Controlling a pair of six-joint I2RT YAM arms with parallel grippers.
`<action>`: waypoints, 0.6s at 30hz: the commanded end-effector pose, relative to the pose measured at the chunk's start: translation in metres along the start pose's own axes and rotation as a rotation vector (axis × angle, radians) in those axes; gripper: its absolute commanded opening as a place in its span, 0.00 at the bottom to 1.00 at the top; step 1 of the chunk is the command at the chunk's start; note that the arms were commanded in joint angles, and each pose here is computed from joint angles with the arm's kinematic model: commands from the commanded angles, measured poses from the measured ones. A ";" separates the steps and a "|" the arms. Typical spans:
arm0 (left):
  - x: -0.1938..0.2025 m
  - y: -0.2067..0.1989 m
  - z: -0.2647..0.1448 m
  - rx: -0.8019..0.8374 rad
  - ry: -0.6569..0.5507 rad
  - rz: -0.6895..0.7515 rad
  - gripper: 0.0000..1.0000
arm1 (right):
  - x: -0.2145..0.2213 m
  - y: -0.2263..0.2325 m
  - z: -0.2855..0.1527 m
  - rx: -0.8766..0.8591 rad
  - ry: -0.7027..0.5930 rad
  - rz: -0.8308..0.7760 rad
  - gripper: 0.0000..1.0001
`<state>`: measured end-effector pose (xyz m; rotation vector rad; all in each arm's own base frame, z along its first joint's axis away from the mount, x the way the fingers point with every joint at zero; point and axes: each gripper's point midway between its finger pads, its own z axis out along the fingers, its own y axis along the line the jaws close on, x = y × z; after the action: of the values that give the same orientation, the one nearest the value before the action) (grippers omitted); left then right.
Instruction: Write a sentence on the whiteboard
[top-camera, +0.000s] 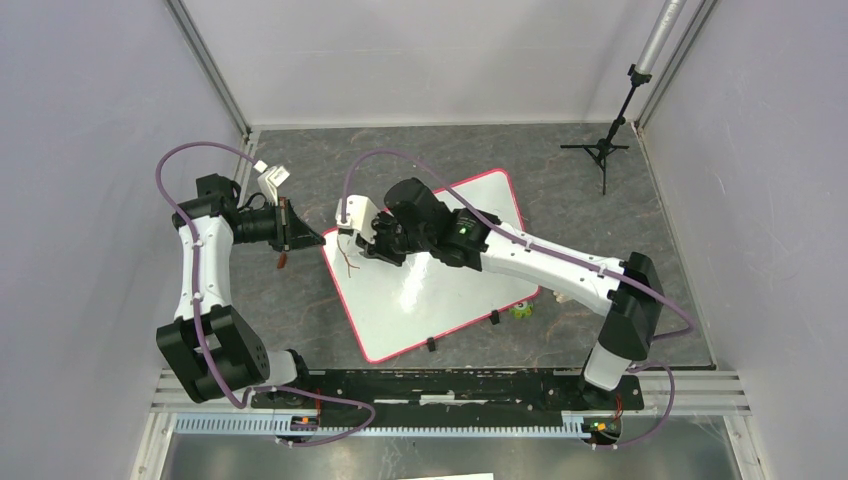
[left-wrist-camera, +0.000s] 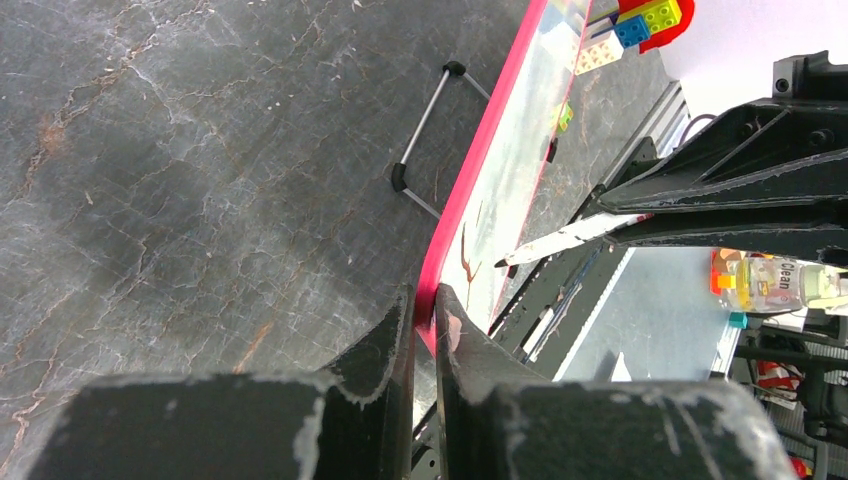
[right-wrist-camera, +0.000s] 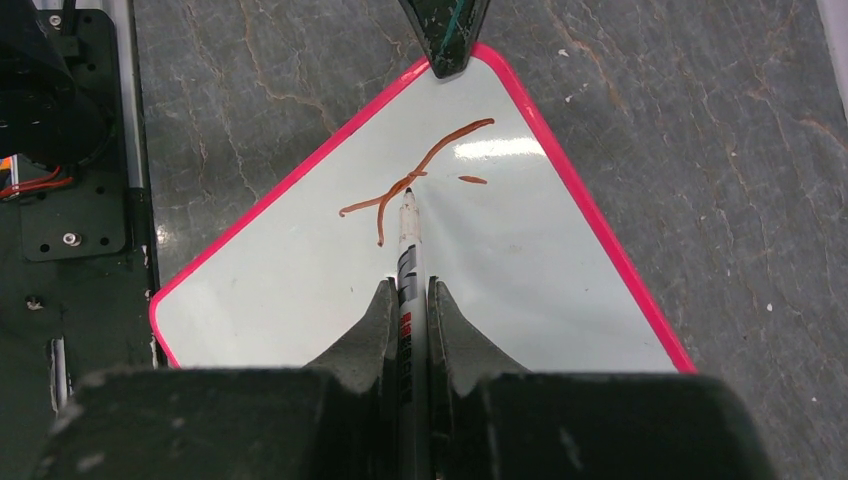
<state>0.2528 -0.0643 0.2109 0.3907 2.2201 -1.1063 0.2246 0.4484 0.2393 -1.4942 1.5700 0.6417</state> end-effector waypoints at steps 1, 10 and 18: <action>-0.007 -0.010 -0.002 0.015 -0.010 0.066 0.14 | -0.012 -0.009 -0.003 0.036 -0.030 -0.011 0.00; -0.007 -0.009 -0.001 0.015 -0.007 0.066 0.14 | 0.006 -0.021 -0.003 0.080 0.029 -0.009 0.00; -0.006 -0.009 -0.001 0.015 -0.005 0.063 0.14 | 0.024 -0.030 -0.012 0.109 0.069 -0.006 0.00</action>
<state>0.2530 -0.0642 0.2104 0.3962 2.2245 -1.0987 0.2442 0.4349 0.2304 -1.4696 1.6169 0.5537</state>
